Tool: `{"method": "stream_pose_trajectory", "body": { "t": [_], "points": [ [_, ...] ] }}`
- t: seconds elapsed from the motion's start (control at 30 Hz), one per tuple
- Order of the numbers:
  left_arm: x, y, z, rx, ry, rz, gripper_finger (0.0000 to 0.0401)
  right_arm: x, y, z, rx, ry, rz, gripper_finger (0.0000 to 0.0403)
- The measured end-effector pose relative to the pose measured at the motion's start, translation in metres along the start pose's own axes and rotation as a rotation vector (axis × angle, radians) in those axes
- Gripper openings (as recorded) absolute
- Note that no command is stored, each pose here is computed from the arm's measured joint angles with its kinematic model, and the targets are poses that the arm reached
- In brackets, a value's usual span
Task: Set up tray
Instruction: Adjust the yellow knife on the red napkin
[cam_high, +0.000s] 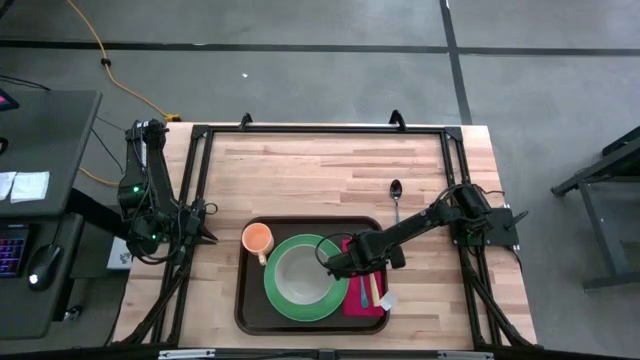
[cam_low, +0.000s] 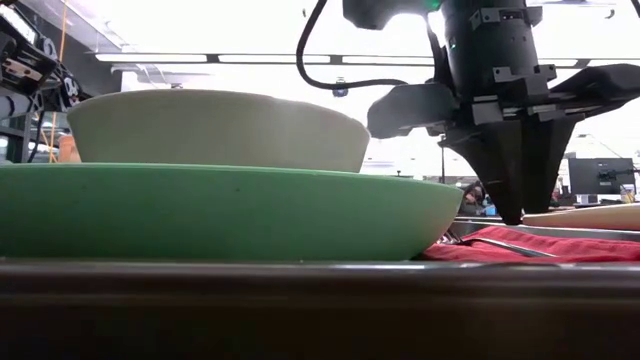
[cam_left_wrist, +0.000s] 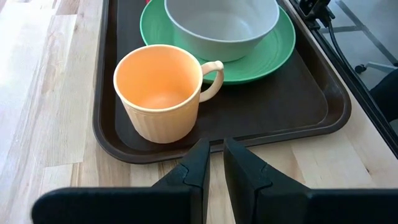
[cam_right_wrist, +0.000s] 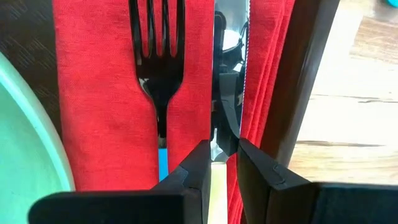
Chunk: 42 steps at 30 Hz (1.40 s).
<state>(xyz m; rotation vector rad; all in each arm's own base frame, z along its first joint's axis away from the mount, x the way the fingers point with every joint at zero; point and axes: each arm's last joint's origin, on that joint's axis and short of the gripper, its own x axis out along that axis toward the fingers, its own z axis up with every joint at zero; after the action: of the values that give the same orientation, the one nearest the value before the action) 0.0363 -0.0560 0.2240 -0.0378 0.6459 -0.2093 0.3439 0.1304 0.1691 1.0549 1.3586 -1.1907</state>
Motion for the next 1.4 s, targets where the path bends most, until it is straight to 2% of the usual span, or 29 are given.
{"method": "stream_pose_trajectory", "body": {
  "t": [0.53, 0.77, 1.2, 1.4],
  "points": [
    [0.000, 0.000, 0.000, 0.000, 0.000, 0.000, 0.0079, -0.002, 0.000, 0.002, -0.015, 0.021, 0.003, 0.0047],
    [0.000, 0.000, 0.000, 0.000, 0.000, 0.000, 0.0079, -0.011, -0.007, 0.004, 0.010, -0.016, -0.007, 0.0049],
    [0.000, 0.000, 0.000, 0.000, 0.000, 0.000, 0.0079, -0.017, -0.005, 0.004, -0.012, 0.005, 0.049, 0.0045],
    [0.000, 0.000, 0.000, 0.000, 0.000, 0.000, 0.0079, -0.026, -0.007, 0.008, -0.003, -0.033, 0.088, 0.0047]
  ]
}}
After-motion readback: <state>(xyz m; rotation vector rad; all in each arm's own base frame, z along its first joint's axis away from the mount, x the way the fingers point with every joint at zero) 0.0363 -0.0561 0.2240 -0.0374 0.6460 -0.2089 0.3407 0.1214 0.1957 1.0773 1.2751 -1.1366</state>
